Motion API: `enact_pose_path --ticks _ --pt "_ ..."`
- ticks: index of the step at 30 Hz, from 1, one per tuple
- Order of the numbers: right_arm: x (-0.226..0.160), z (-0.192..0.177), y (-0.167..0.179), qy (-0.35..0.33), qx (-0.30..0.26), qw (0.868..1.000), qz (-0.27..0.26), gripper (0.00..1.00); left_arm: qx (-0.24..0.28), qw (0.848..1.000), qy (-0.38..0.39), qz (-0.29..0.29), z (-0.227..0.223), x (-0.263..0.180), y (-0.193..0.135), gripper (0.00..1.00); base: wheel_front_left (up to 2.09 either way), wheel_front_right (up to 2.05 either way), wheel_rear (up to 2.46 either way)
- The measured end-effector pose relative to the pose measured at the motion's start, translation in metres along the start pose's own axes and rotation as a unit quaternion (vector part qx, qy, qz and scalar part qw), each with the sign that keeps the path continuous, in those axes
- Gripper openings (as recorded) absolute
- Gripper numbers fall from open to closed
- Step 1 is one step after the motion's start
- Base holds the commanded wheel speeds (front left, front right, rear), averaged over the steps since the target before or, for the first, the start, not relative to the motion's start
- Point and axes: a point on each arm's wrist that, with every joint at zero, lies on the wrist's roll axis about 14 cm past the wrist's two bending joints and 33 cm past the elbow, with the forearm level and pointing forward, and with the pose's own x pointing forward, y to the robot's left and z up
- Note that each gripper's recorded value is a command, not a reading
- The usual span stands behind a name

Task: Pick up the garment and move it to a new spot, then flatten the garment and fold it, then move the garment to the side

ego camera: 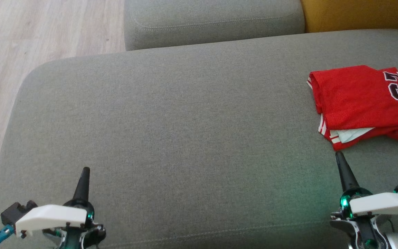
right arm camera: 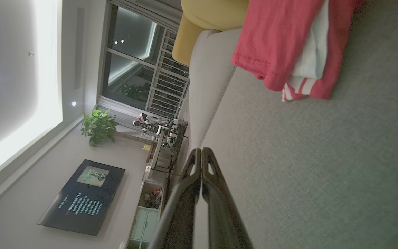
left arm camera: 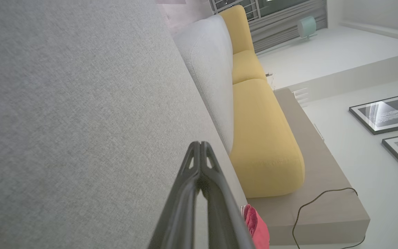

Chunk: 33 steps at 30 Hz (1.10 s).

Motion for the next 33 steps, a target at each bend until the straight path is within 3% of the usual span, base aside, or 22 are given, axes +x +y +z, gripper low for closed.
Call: enact_pose_path --ticks 33 --pt "0.007 0.015 0.003 -0.009 0.18 0.984 0.01 0.0 -0.19 0.981 -0.008 -0.05 0.021 0.017 -0.018 0.0 0.0 0.0 0.0"
